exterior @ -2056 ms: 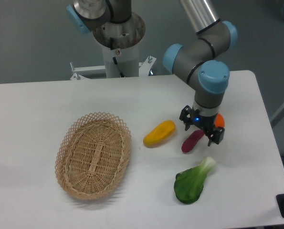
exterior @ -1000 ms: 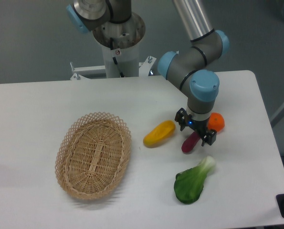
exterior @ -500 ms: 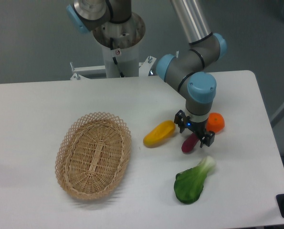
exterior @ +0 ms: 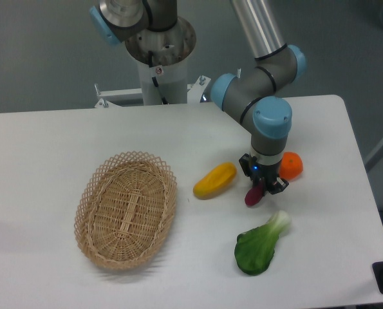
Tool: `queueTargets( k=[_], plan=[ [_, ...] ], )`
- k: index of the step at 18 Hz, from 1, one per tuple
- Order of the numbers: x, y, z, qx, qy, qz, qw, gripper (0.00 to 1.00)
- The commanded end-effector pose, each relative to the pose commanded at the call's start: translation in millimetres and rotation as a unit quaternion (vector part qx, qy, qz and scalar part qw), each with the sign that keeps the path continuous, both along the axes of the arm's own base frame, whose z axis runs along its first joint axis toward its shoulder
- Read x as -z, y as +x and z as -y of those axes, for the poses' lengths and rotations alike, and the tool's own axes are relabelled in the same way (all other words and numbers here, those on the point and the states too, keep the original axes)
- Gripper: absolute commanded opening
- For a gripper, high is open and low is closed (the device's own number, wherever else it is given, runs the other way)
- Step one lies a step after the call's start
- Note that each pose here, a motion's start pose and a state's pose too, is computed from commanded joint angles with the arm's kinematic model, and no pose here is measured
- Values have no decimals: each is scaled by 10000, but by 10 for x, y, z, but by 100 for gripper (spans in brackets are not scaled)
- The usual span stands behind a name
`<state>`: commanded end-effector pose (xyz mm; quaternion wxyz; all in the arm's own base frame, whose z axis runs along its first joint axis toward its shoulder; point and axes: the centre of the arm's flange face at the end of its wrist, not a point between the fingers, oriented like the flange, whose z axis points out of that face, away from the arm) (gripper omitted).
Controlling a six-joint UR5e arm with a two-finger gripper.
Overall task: Pick up the sweet potato from the table
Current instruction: 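Lift the held sweet potato up and carry it away from the orange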
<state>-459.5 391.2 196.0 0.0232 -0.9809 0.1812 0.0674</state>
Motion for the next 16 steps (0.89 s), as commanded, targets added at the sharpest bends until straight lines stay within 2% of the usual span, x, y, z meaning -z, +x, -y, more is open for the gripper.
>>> queueTargets(
  k=[4, 7, 16],
  plan=[
    [-240, -127, -16, 114, 134, -200, 9996, 21],
    [-626, -234, -78, 120, 223, -412, 9988, 21],
    [-1941, -547, -301, 103, 231, -116, 9996, 21]
  ],
)
